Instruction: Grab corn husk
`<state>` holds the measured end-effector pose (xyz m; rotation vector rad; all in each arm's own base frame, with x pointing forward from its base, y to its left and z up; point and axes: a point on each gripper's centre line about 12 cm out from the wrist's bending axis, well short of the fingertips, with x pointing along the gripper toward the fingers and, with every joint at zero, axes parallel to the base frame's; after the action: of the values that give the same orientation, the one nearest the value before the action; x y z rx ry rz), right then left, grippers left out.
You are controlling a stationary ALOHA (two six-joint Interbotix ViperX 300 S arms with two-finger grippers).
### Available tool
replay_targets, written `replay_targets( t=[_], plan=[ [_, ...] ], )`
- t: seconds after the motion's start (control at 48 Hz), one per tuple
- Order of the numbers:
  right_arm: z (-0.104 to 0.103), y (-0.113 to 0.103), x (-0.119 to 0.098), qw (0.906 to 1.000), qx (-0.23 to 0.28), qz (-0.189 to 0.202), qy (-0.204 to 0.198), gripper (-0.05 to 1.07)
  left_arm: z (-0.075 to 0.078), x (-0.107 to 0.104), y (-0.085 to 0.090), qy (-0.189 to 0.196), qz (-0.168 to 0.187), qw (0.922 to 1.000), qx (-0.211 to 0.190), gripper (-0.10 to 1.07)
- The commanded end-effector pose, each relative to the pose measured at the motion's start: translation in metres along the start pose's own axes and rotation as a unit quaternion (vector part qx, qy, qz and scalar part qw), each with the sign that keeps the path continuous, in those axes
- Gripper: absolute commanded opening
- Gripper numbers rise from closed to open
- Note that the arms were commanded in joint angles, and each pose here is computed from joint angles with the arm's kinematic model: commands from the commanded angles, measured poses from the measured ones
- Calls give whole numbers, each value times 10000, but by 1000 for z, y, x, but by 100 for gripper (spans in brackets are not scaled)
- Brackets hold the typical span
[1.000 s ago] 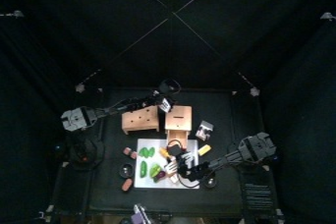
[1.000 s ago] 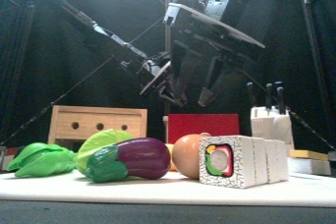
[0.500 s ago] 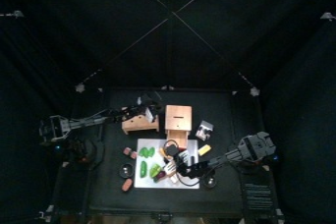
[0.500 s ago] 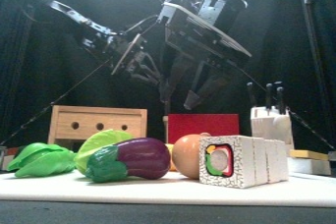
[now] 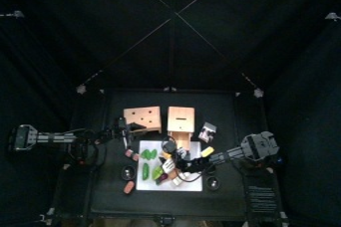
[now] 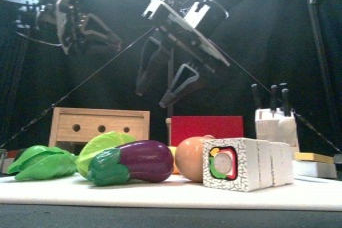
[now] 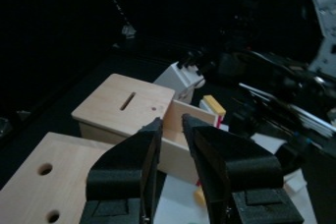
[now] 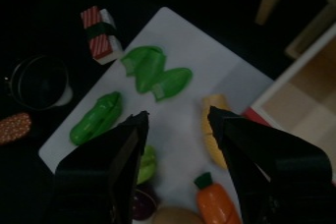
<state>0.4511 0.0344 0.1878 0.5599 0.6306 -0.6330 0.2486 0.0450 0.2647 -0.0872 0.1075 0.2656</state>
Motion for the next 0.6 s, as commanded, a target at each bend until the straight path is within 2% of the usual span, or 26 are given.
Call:
replay_targets(
  t=[0.0,0.104,0.229,0.583],
  plan=[
    [18,4,5,9989,274,384,-8,87,-3,-15,-6,-143,-224,9992,307,68],
    [22,3,19,9970,544,543,129,87,-11,-29,-11,-248,-471,9960,713,68],
    [27,-2,29,9958,732,514,171,87,-17,-39,-16,-332,-684,9916,1048,68],
    [32,2,57,9917,1189,401,298,87,-33,-41,-18,17,-835,9894,1187,68]
  ],
)
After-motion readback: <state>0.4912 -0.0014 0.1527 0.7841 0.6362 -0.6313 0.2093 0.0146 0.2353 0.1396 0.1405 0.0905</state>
